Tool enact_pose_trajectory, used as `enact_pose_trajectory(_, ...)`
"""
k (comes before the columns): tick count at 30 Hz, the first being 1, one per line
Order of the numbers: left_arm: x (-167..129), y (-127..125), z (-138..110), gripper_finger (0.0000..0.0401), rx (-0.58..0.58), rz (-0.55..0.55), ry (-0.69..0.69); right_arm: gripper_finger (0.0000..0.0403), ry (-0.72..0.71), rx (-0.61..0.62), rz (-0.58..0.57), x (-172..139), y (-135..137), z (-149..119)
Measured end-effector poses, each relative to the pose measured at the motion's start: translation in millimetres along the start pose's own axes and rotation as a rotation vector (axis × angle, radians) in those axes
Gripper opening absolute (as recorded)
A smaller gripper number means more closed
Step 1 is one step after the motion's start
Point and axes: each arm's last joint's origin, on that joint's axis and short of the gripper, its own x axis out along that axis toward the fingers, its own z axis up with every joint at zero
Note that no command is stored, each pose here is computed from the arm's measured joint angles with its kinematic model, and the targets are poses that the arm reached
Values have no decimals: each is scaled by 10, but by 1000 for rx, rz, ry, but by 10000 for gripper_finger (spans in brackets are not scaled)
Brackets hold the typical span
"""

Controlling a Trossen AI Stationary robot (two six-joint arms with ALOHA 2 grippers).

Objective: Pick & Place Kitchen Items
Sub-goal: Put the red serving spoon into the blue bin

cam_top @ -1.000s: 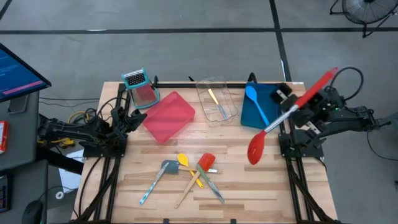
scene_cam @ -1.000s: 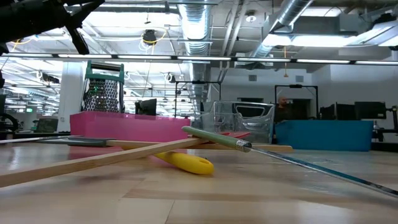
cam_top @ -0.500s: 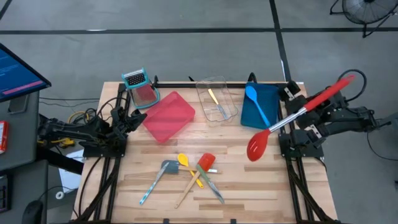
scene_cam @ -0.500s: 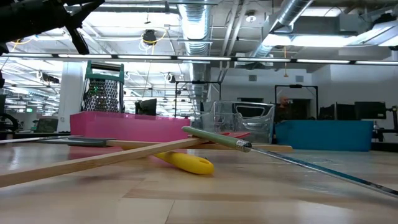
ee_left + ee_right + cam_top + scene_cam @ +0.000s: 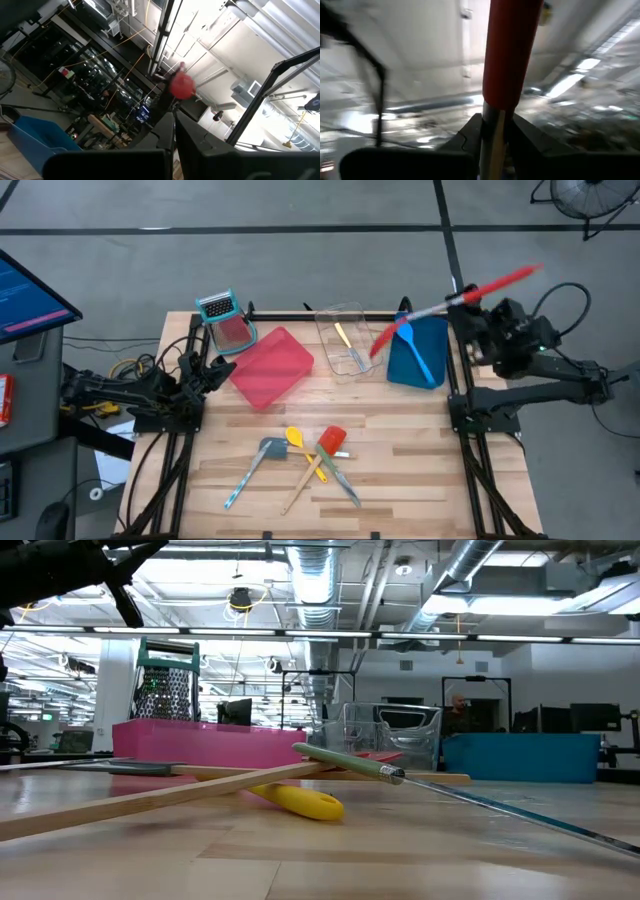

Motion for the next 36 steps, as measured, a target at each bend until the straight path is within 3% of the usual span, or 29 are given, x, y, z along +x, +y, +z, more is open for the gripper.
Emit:
enact_pose_trajectory(3,0,0,-1,2,0,0,0,71,46,-29,-144,-3,-87,-53)
enact_pose_trajectory(12,-1,0,-1,2,0,0,0,69,173,-77,-382,-20,-277,-137)
enact_pose_trajectory(28,-1,7,3,2,5,21,-15,68,590,-230,-732,165,-610,-128)
enact_pose_trajectory(36,0,6,5,2,6,21,-15,67,735,-169,-958,58,-869,-261)
